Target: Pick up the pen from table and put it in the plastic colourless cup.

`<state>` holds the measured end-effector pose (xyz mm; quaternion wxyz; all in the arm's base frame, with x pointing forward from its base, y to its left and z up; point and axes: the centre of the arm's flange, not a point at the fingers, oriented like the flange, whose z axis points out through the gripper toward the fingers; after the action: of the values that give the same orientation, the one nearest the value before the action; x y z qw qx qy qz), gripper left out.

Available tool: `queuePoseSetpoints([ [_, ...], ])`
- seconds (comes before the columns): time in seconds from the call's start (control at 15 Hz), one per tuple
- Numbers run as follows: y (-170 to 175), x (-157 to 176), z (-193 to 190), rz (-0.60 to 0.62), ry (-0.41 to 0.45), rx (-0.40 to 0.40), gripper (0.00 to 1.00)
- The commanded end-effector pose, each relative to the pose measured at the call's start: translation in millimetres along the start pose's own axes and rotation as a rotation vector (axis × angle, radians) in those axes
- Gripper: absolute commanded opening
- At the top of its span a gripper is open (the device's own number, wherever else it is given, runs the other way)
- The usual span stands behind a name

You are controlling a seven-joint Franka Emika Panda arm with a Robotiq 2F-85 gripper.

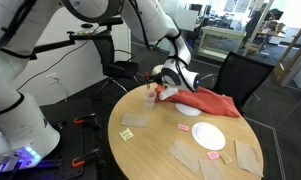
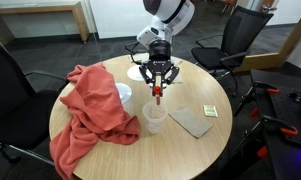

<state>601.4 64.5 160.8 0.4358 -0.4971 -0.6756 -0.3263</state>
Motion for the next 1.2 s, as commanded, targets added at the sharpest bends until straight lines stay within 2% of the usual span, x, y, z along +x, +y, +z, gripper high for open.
queuePoseSetpoints([
  [0.0,9.4,-10.4,-4.8,0.003,0.048,0.002,0.05],
  [0.93,9.5,-47.7,4.4,0.092,0.031,-0.030,0.05],
  [1.0,10.1,-48.3,4.7,0.103,0.020,-0.043,0.44],
  [1.13,11.0,-49.2,4.3,0.111,0.015,-0.056,0.52],
])
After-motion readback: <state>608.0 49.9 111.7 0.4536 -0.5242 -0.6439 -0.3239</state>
